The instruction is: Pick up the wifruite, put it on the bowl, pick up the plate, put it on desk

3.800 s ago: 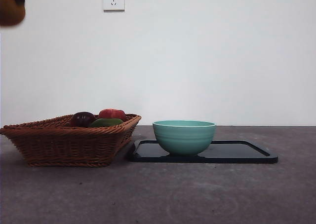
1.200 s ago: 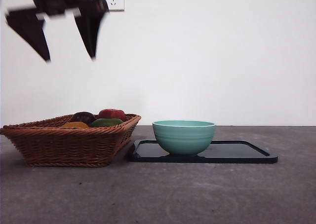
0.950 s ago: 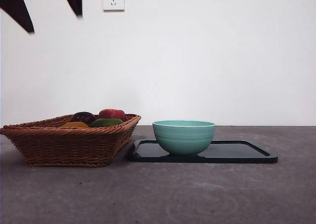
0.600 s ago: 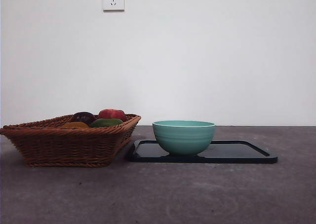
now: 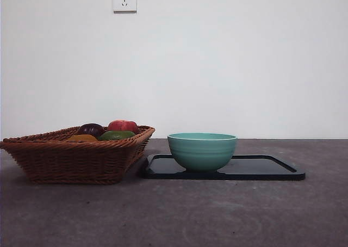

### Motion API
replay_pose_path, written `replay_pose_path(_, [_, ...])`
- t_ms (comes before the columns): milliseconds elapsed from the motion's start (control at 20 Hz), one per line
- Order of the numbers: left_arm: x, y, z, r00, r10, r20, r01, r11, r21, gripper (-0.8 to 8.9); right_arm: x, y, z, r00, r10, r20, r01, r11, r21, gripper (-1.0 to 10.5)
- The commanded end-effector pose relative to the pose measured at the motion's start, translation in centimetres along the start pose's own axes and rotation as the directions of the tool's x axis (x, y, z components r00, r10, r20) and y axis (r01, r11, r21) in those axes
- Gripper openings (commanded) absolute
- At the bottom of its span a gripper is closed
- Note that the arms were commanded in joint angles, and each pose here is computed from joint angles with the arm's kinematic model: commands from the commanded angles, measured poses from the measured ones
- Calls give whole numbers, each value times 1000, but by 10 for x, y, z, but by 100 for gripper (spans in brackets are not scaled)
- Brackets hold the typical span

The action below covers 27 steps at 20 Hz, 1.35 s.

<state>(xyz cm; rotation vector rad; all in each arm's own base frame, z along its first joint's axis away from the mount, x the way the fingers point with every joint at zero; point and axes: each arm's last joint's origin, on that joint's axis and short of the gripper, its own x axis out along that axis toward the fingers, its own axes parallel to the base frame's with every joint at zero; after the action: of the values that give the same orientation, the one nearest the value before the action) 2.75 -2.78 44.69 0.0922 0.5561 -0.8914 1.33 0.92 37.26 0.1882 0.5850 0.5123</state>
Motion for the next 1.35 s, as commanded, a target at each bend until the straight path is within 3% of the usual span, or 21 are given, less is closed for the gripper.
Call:
replay_pose_path(50, [-2,-1,0,1000,-10,11,9,1000,22,594,18,7,13,998,17,-57,-16,1000,19,588])
replay_pose_path(300, [-3,-2,-1,1000,-17,14,16,999,39,594,82,20,38,965,-41,-259,51,998,31,588])
replay_pose_path(550, [-3,-3,-2,999,-33,12,33,998,49,594,166,29,69,882,-131,-452,155,988,16,588])
replay_pose_path(750, [-3,-3,-2,999,-45,11,45,998,52,594,228,26,95,828,-99,-551,150,988,47,588])
replay_pose_path(1050, [-3,-4,-2,999,-52,10,51,997,56,594,304,5,117,780,-111,-616,179,983,50,587])
replay_pose_path(1350, [-3,-4,-2,998,-57,8,56,997,58,594,371,-35,105,716,-139,-684,234,971,48,587])
